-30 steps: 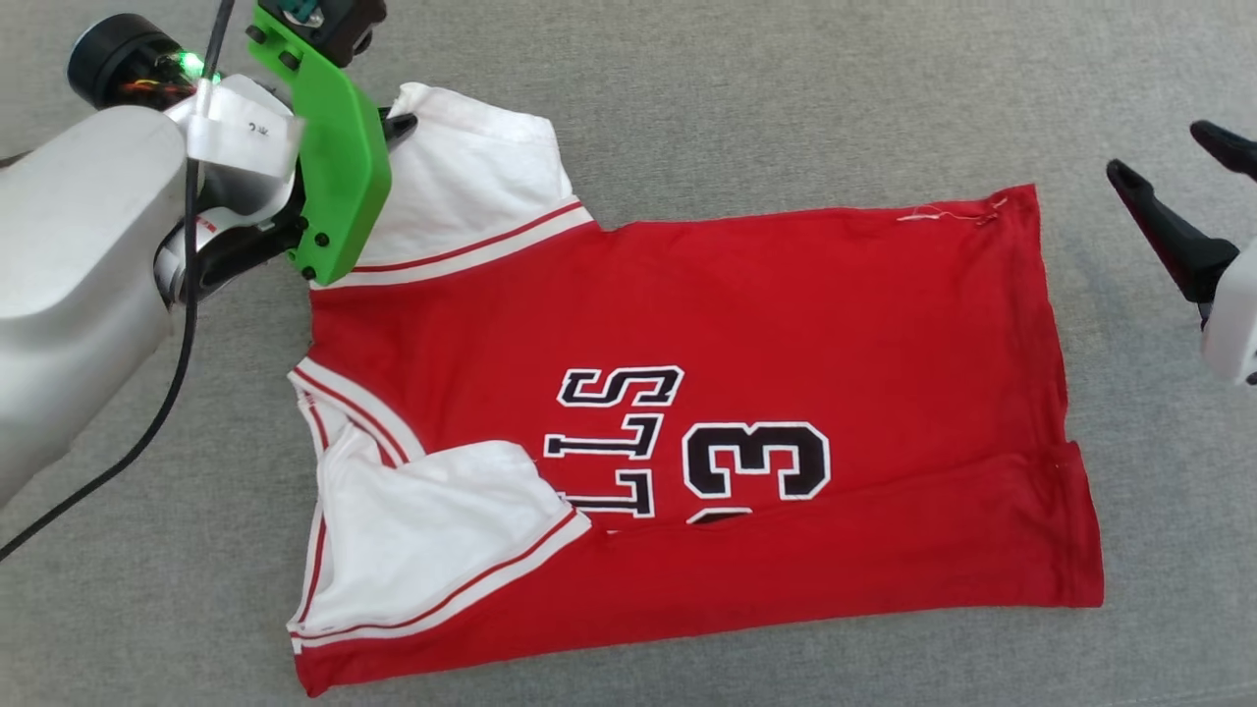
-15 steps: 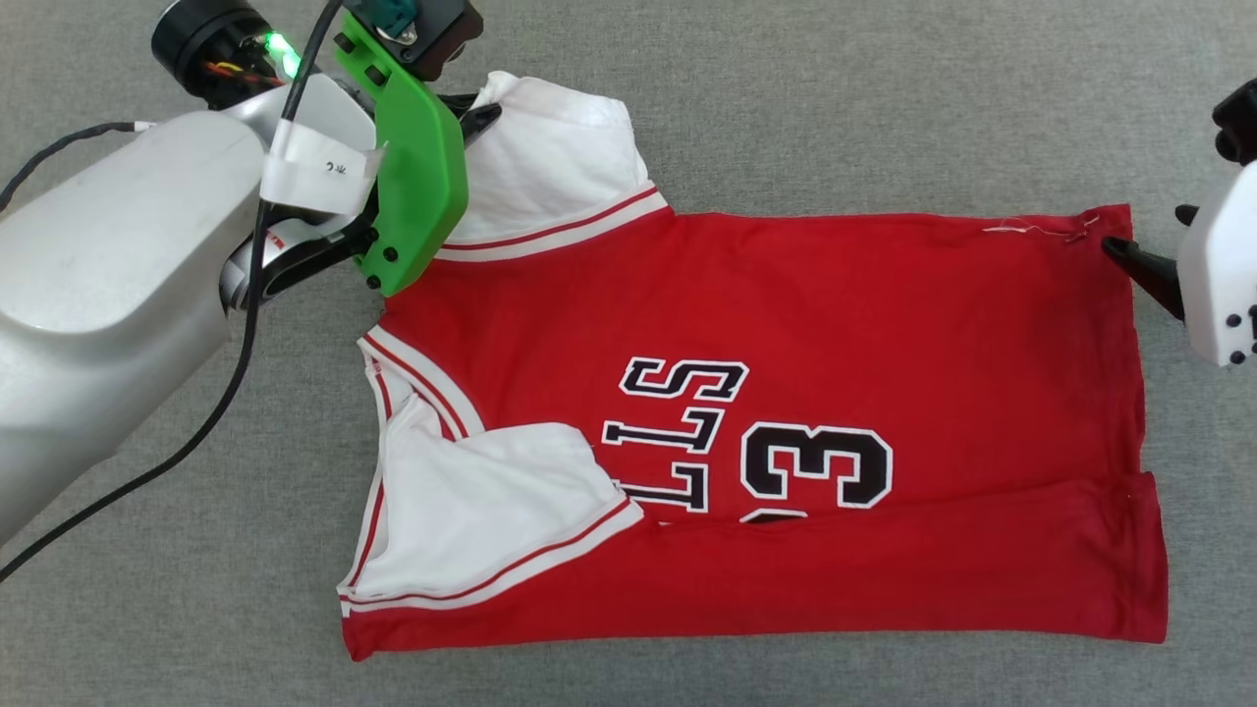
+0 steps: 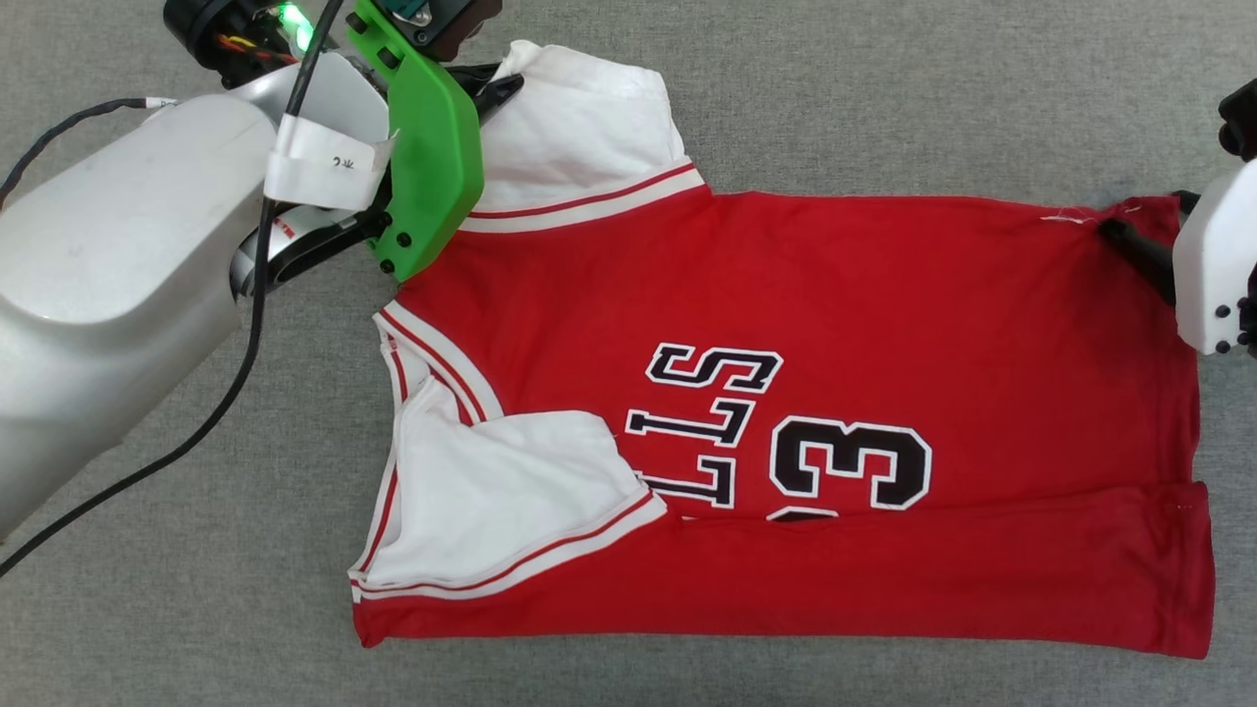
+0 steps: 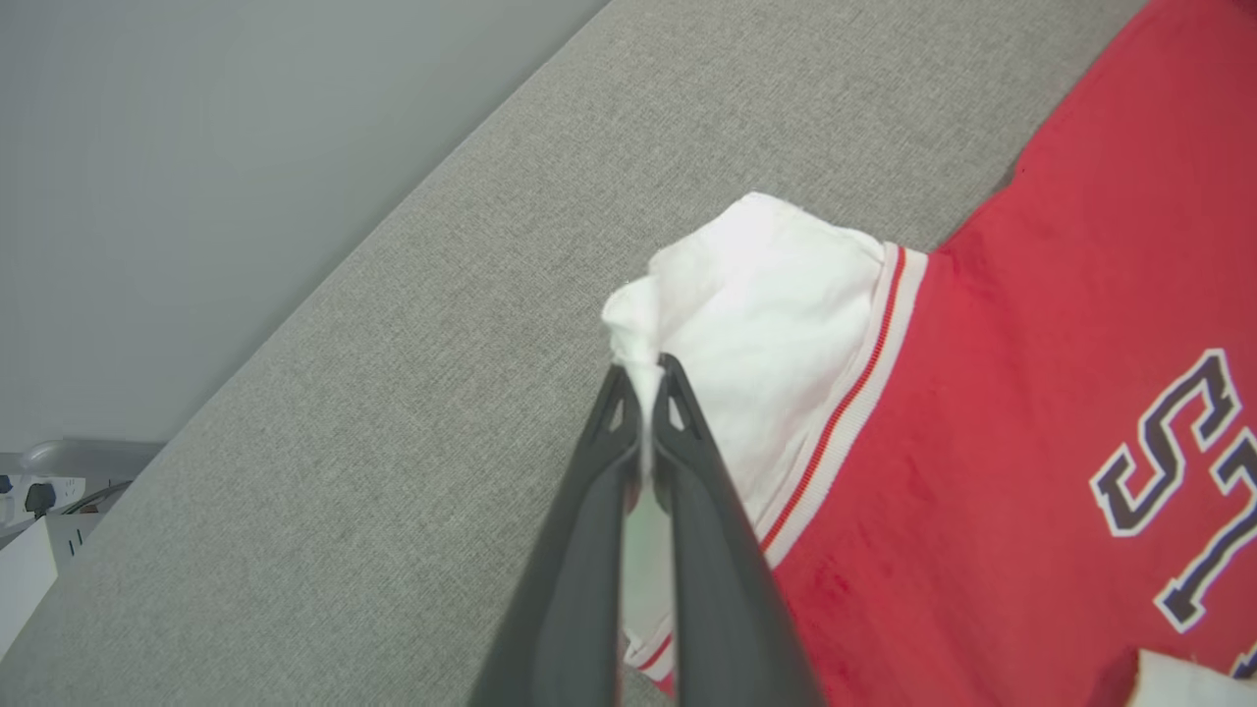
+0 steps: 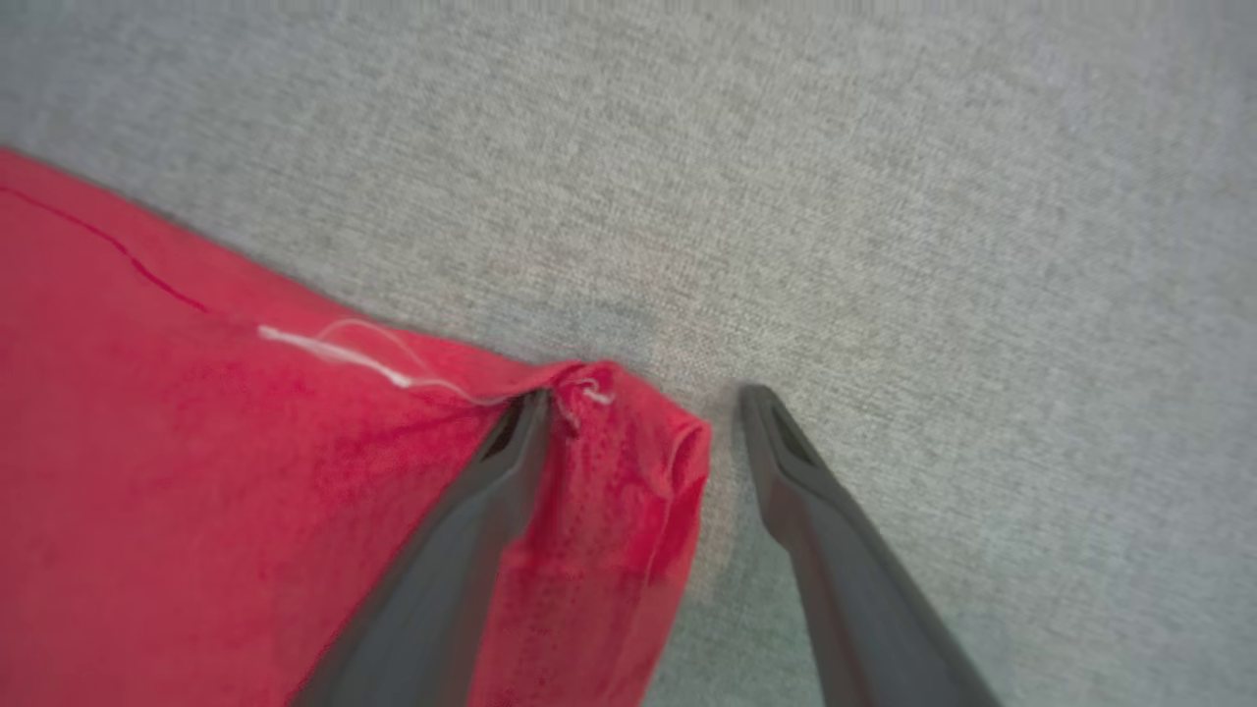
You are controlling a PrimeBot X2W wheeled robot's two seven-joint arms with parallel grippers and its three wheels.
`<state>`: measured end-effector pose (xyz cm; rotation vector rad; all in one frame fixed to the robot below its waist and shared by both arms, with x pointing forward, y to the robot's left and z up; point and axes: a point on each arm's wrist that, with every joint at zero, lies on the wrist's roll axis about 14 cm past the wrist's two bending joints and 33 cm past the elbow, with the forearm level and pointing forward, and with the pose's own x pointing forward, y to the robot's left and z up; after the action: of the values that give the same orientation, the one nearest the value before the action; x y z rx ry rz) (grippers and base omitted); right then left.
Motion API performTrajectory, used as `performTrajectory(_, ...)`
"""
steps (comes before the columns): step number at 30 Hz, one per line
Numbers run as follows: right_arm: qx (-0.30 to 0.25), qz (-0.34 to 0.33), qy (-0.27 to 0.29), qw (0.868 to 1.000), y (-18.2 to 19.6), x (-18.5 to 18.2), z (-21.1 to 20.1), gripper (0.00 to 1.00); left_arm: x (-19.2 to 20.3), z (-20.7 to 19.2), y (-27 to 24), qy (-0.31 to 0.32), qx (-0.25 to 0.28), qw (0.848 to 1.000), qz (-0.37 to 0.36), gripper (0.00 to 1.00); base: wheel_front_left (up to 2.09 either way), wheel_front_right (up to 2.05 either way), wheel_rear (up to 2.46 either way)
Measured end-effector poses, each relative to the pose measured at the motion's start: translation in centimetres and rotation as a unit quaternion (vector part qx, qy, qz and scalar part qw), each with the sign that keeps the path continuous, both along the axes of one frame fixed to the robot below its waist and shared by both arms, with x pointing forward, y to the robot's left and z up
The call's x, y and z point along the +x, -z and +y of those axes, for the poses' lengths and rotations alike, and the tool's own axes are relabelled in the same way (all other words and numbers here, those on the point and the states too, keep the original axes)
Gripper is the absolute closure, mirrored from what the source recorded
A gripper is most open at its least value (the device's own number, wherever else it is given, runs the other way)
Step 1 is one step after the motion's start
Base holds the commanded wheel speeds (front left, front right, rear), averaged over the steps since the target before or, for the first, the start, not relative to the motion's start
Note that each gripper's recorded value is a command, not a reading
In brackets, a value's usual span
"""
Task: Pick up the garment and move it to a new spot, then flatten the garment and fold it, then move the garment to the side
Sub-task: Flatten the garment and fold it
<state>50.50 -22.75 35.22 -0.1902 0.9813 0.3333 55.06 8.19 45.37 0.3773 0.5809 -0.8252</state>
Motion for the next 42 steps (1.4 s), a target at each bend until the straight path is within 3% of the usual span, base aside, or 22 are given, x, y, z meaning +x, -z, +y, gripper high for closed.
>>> performTrajectory(1, 0.002, -0.006, -0.001, 1.0, 0.0, 0.1, 0.0, 0.25, 0.0, 0.1, 0.1, -0.001, 0.001, 1.0, 0.001, 1.0, 0.0, 0.0, 0.0)
performTrajectory(2, 0.004, -0.013, -0.001, 1.0, -0.1, 0.1, 0.0, 1.0, 0.1, 0.1, 0.0, -0.002, 0.001, 1.0, -0.001, 1.0, 0.0, 0.0, 0.0)
performTrajectory(10, 0.043, -0.09, 0.007, 0.995, -2.7, 0.8, 1.0, 1.0, -0.4, 1.1, -0.9, -0.017, -0.002, 1.0, -0.014, 1.0, 0.0, 0.0, 0.0)
performTrajectory(26, 0.074, -0.177, 0.001, 0.981, -7.7, -4.9, 0.4, 1.0, -8.0, 3.8, -2.2, -0.052, -0.025, 0.998, -0.025, 1.0, 0.0, 0.0, 0.0)
performTrajectory(42, 0.097, -0.178, 0.021, 0.979, -7.5, -12.0, 0.0, 1.0, -17.0, 4.8, 2.8, -0.092, -0.046, 0.993, 0.05, 1.0, 0.0, 0.0, 0.0)
